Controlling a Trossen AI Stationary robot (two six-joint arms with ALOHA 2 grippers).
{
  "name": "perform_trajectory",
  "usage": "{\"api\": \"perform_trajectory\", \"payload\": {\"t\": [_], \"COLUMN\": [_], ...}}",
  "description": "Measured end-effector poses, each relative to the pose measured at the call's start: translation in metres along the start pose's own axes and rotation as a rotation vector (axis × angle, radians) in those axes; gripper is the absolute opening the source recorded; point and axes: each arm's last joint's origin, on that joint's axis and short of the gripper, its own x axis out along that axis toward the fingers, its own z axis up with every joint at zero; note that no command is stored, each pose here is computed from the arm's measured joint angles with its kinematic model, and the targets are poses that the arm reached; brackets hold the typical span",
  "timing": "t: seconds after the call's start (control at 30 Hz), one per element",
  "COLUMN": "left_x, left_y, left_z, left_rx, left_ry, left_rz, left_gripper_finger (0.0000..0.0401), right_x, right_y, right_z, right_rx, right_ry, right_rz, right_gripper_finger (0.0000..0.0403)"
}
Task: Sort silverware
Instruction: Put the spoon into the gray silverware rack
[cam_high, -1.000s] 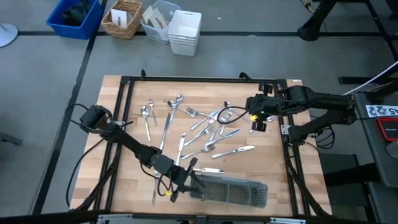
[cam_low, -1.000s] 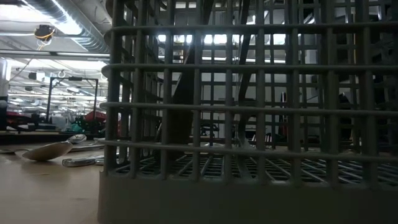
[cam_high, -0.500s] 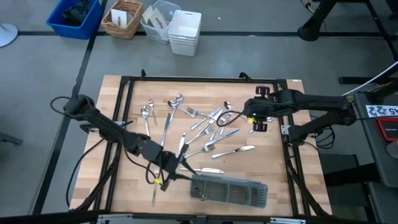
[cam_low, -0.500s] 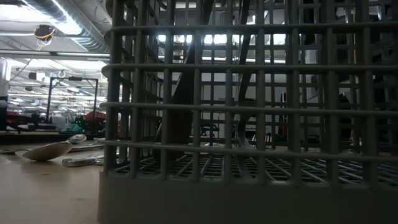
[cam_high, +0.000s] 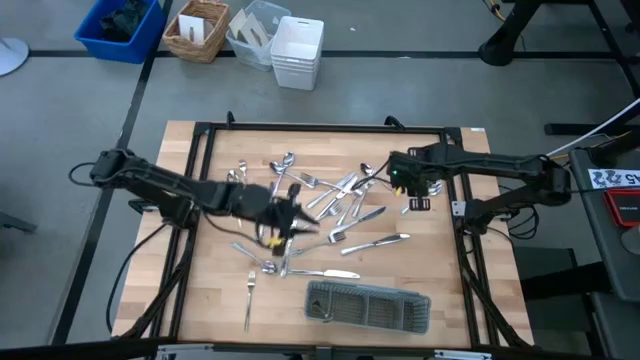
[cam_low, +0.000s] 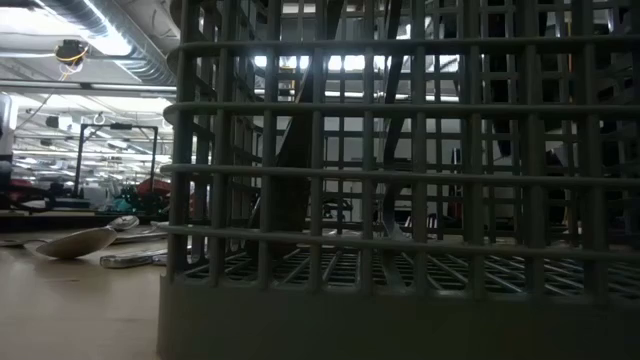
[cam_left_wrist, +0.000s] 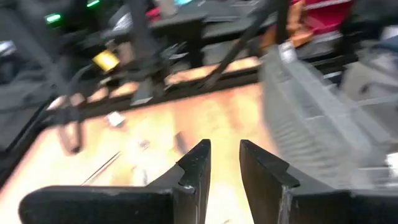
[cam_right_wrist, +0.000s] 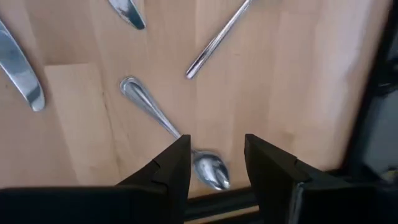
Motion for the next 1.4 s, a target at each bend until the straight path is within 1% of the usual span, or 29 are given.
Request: {"api": "perform_trajectory", "payload": {"t": [0.13,0.27,0.33,0.47,0.6,0.73,0.9,1.13,1.3,1.4], "left_x": [0.0,-0.002,-0.005,-0.009,-0.013,-0.016,-0.017,-0.017,-0.017,-0.017], "left_y": [0.031,0.059,0.071,0.092,0.106,0.114,0.117,0.117,0.117,0.117], "left_z": [-0.012,-0.021,-0.024,-0.029,-0.032,-0.034,-0.036,-0.036,-0.036,-0.036], "left_rx": [-0.031,-0.055,-0.067,-0.076,-0.093,-0.104,-0.109,-0.1,-0.101,-0.101], "left_ry": [0.088,0.121,0.129,0.13,0.133,0.137,0.143,0.144,0.143,0.143], "left_rz": [0.058,0.073,0.08,0.093,0.125,0.153,0.162,0.161,0.162,0.162], "left_gripper_finger": [0.0071,0.0065,0.0062,0.0057,0.0056,0.0056,0.0056,0.0056,0.0056,0.0056], "right_x": [0.016,0.035,0.044,0.064,0.079,0.086,0.094,0.106,0.114,0.117], "right_y": [-0.012,-0.019,-0.019,-0.017,-0.014,-0.01,-0.006,-0.001,0.001,0.003], "right_z": [-0.006,-0.016,-0.021,-0.031,-0.036,-0.041,-0.046,-0.048,-0.049,-0.052], "right_rx": [0.027,0.035,0.02,-0.006,0.001,-0.002,-0.005,-0.002,-0.044,-0.046], "right_ry": [-0.006,0.021,0.034,0.055,0.054,0.073,0.09,0.059,0.033,0.035], "right_rz": [0.053,0.079,0.107,0.124,0.123,0.133,0.144,0.135,0.114,0.113], "right_gripper_finger": [0.015,0.015,0.015,0.015,0.015,0.015,0.0149,0.0149,0.0149,0.0149]}}
